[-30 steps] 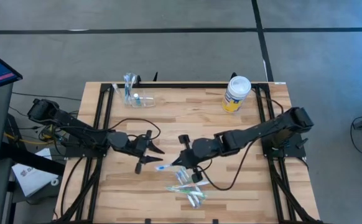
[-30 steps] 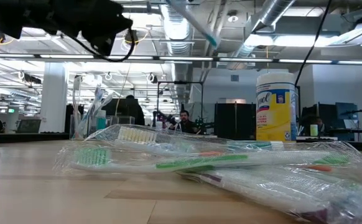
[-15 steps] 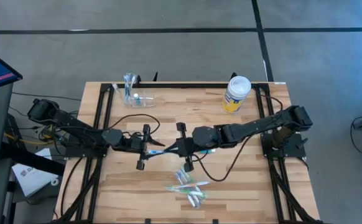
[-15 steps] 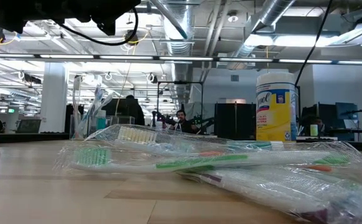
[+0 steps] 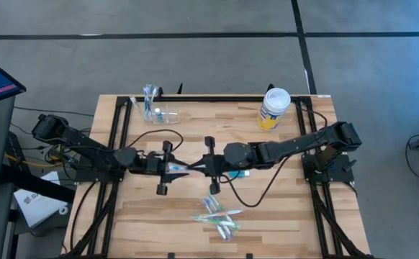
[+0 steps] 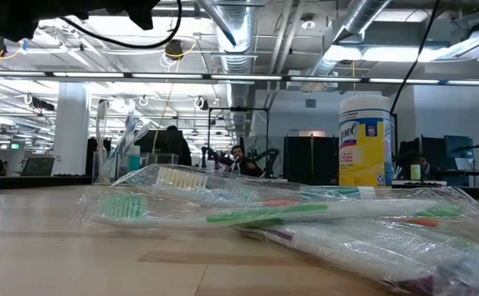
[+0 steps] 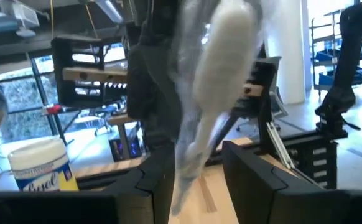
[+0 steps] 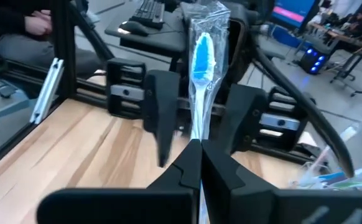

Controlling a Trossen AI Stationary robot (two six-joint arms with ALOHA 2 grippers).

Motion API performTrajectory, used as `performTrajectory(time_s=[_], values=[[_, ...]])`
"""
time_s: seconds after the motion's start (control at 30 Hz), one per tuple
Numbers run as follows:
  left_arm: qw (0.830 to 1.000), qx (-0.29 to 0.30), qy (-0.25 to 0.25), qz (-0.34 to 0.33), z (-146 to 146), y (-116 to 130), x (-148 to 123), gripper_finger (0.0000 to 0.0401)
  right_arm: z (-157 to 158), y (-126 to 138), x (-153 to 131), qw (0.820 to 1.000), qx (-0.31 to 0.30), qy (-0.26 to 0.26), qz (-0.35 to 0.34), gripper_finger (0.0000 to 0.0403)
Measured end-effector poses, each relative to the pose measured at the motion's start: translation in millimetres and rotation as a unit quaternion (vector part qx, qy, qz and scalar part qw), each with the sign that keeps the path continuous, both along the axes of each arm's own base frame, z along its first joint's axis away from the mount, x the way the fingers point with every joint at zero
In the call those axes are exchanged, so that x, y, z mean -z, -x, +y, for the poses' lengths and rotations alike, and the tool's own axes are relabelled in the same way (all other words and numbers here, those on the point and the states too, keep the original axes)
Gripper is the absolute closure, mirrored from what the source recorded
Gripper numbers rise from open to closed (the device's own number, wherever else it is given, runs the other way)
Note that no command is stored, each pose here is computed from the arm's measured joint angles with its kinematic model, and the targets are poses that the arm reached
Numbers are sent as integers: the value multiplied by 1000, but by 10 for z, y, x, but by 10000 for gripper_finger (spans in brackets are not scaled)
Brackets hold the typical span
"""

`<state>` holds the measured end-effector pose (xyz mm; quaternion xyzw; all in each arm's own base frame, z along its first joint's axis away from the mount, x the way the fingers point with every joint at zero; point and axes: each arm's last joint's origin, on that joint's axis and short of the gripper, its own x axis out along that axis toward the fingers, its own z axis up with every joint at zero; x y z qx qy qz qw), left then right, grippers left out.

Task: Pick & Place toothbrushing station
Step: Put the blue toothbrush into the transparent organizer

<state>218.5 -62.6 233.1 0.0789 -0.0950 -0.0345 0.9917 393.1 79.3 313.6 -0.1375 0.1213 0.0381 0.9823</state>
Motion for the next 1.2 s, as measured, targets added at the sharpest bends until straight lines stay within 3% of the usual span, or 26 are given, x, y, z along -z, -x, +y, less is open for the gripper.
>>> performTrajectory(time_s=[1.2], values=[[998,-9,8,-57,15,34,-119,326,-152,-32,-8,1000,20,2,-6,403]])
